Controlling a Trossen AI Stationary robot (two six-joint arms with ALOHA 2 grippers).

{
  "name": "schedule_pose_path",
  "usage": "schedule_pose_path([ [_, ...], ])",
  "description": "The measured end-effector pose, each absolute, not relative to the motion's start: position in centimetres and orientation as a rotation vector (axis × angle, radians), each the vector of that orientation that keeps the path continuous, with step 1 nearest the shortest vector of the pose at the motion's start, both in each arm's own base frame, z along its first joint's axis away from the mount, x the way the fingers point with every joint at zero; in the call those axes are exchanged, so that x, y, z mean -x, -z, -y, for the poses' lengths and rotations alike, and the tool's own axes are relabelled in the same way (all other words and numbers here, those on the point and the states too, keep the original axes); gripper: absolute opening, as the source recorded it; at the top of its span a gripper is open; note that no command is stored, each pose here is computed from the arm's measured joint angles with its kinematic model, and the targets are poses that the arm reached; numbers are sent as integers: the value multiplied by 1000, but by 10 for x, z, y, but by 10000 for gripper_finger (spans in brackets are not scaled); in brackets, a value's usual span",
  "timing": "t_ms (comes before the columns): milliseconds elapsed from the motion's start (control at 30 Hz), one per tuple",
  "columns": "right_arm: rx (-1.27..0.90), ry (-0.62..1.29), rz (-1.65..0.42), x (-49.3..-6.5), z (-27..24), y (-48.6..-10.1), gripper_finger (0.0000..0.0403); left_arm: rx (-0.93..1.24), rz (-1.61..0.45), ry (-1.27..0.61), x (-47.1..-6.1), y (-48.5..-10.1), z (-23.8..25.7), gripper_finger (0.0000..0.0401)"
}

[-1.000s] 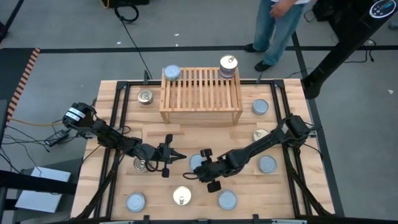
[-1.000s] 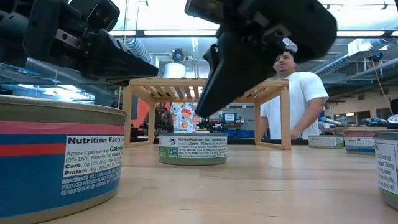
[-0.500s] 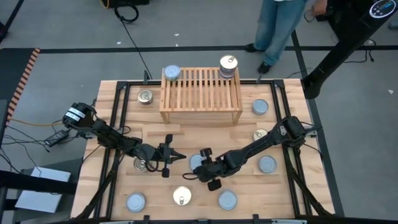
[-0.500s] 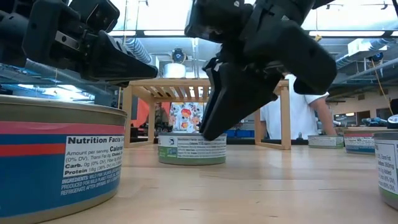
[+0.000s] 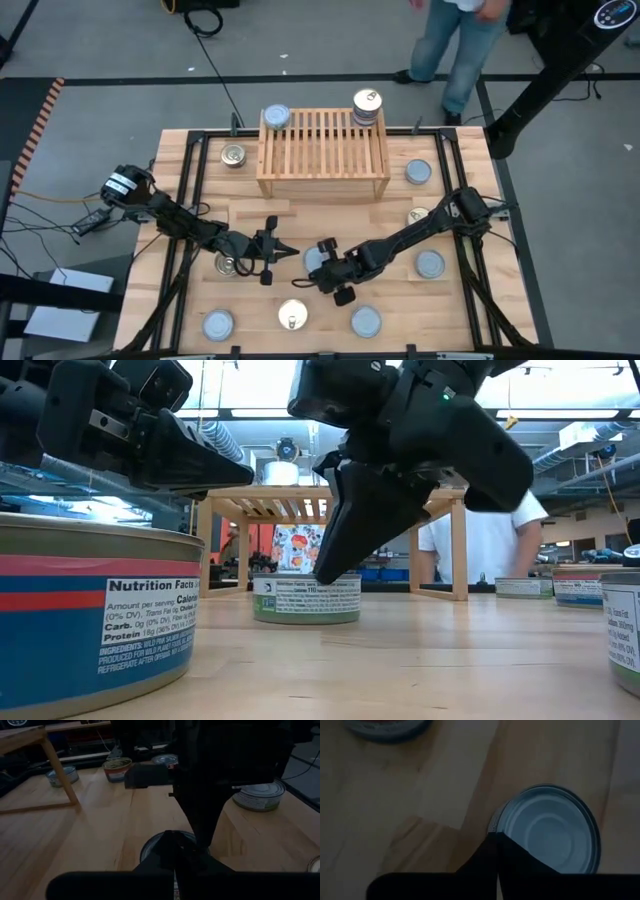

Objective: Stack canned seafood by type on shelf
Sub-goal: Stack the green tuna can on top of the other green tuna can on the shelf

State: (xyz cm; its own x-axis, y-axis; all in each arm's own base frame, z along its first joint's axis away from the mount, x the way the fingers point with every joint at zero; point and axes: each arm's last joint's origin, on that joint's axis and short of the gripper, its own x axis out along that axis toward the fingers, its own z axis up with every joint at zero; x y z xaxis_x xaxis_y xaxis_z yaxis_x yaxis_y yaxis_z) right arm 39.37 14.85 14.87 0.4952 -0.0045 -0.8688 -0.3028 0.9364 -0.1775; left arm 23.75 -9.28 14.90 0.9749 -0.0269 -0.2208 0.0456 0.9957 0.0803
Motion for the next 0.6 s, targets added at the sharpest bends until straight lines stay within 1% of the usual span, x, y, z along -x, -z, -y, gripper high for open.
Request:
schedule_pose_path([
  [267,278,-232,-1040,-403,-146,-160,3,-94,-241,36,-237,-147,93,6],
  [600,195,-177,-1033,-411,-133,-166,2,-96,-248,47,-237,-146,93,35],
])
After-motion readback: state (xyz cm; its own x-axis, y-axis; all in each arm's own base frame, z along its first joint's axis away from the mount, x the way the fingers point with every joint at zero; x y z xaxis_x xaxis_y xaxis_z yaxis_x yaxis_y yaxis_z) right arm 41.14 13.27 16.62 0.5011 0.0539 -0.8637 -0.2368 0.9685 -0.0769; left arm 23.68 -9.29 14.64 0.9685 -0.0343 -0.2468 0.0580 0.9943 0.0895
